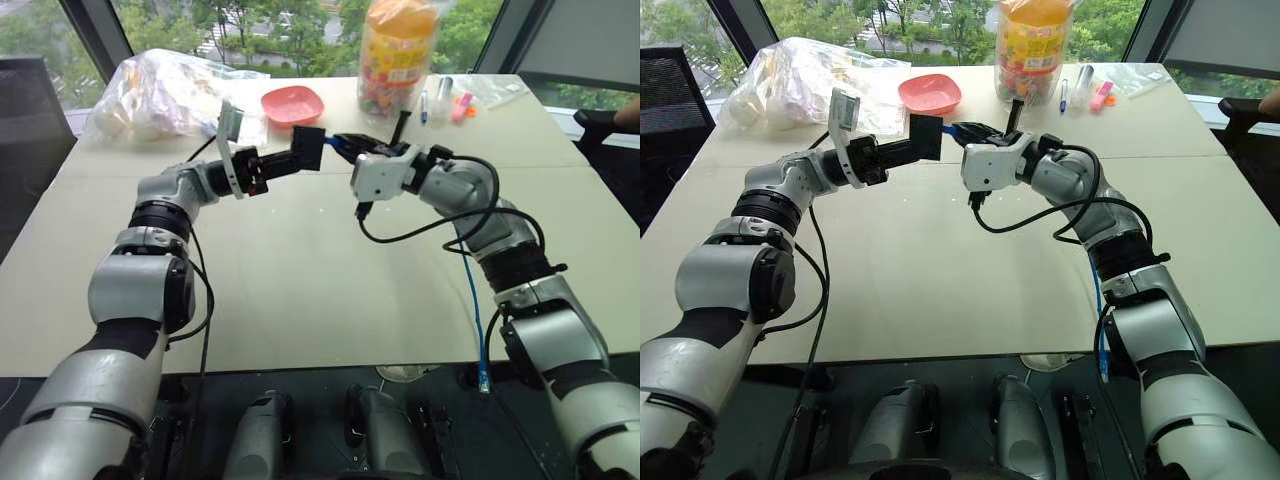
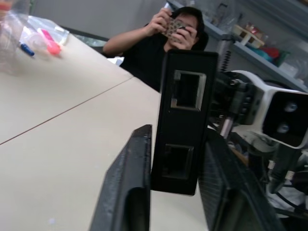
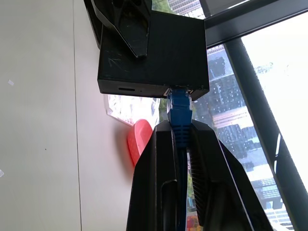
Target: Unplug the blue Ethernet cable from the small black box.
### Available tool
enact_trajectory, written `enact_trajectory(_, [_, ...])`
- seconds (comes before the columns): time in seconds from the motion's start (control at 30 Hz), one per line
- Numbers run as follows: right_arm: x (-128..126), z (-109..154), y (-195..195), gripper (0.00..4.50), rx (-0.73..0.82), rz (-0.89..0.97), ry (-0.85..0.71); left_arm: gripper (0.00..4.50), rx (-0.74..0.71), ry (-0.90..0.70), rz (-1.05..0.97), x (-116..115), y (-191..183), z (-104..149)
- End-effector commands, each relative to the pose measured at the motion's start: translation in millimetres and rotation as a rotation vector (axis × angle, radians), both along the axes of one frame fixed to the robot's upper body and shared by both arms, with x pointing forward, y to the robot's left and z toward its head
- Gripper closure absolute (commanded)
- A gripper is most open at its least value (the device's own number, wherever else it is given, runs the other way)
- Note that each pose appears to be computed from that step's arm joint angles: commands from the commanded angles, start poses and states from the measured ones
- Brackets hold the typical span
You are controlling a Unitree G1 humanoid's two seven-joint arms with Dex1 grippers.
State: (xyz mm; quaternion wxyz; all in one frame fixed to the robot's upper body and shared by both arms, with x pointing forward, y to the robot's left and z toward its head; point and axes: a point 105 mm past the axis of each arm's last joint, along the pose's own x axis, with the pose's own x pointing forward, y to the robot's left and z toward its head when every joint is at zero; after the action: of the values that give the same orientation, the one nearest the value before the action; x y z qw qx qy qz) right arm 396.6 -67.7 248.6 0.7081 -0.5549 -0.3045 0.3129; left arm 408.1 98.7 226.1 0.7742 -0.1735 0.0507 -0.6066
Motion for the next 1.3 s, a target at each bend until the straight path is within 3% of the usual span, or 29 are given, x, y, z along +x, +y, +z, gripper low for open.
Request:
enact_trajectory(0.03, [-9.0, 14.5, 2.2, 3.63, 0.021, 0.033, -0.028, 4.0, -0.03, -0.065, 0.049, 5.1, 5.4, 22.7])
enact_trajectory(0.07, [-9.5, 12.6, 1.8, 3.36, 0.017, 0.034, -0.015, 4.0, -0.036, -0.063, 0.057, 5.8, 6.3, 23.0])
enact_trajectory(0.13, [-7.6, 2.6, -7.1, 2.27, -0.001, -0.007, 0.026, 4.0, -0.052, -0.056, 0.068, 6.6, 8.3, 22.9])
enact_trajectory(0.2, [-8.2, -11.8, -33.5, 1.33, 0.222, -0.081, 0.223, 4.0, -0.111, -0.028, 0.066, 5.2, 12.9, 23.7])
enact_trajectory(0.33, [-27.5, -17.6, -45.0, 1.33, 0.909, 0.02, 0.712, 4.0, -0.229, 0.038, 0.014, -1.3, 16.9, 25.6])
enact_trajectory(0.4, [-40.7, -14.5, -35.8, 1.33, 1.125, 0.147, 0.904, 4.0, -0.296, 0.08, -0.017, -4.3, 15.6, 26.6])
enact_trajectory(0.5, [-54.0, -14.8, -15.4, 1.33, 1.275, 0.256, 1.056, 4.0, -0.392, 0.159, -0.066, -8.8, 10.2, 23.4])
enact_trajectory(0.63, [-62.2, 1.9, 1.0, 1.33, 1.5, 0.446, 1.197, 4.0, -0.409, 0.204, -0.112, -14.7, -0.1, 14.8])
enact_trajectory(0.83, [-66.6, 2.0, 16.5, 1.33, 1.498, 0.459, 1.241, 4.0, -0.371, 0.206, -0.157, -22.8, -11.7, 9.4])
enact_trajectory(0.93, [-57.4, -6.6, -3.3, 1.33, 1.489, 0.327, 1.165, 4.0, -0.354, 0.171, -0.11, -18.1, -5.1, 14.3])
enact_trajectory(1.07, [-44.3, -45.3, -49.4, 1.33, 1.088, -0.086, 0.95, 4.0, -0.345, 0.143, -0.068, -14.8, 10.8, 21.6])
enact_trajectory(1.13, [-40.7, -54.0, -66.0, 1.33, 0.959, -0.184, 0.884, 4.0, -0.332, 0.139, -0.071, -15.5, 12.3, 21.3])
enact_trajectory(1.2, [-34.9, -46.1, -88.4, 1.33, 0.874, -0.259, 0.77, 4.0, -0.313, 0.133, -0.08, -17.1, 13.3, 20.4])
enact_trajectory(1.3, [-32.9, -17.9, -99.3, 1.33, 0.87, -0.243, 0.655, 4.0, -0.285, 0.124, -0.067, -16.8, 16.5, 16.4])
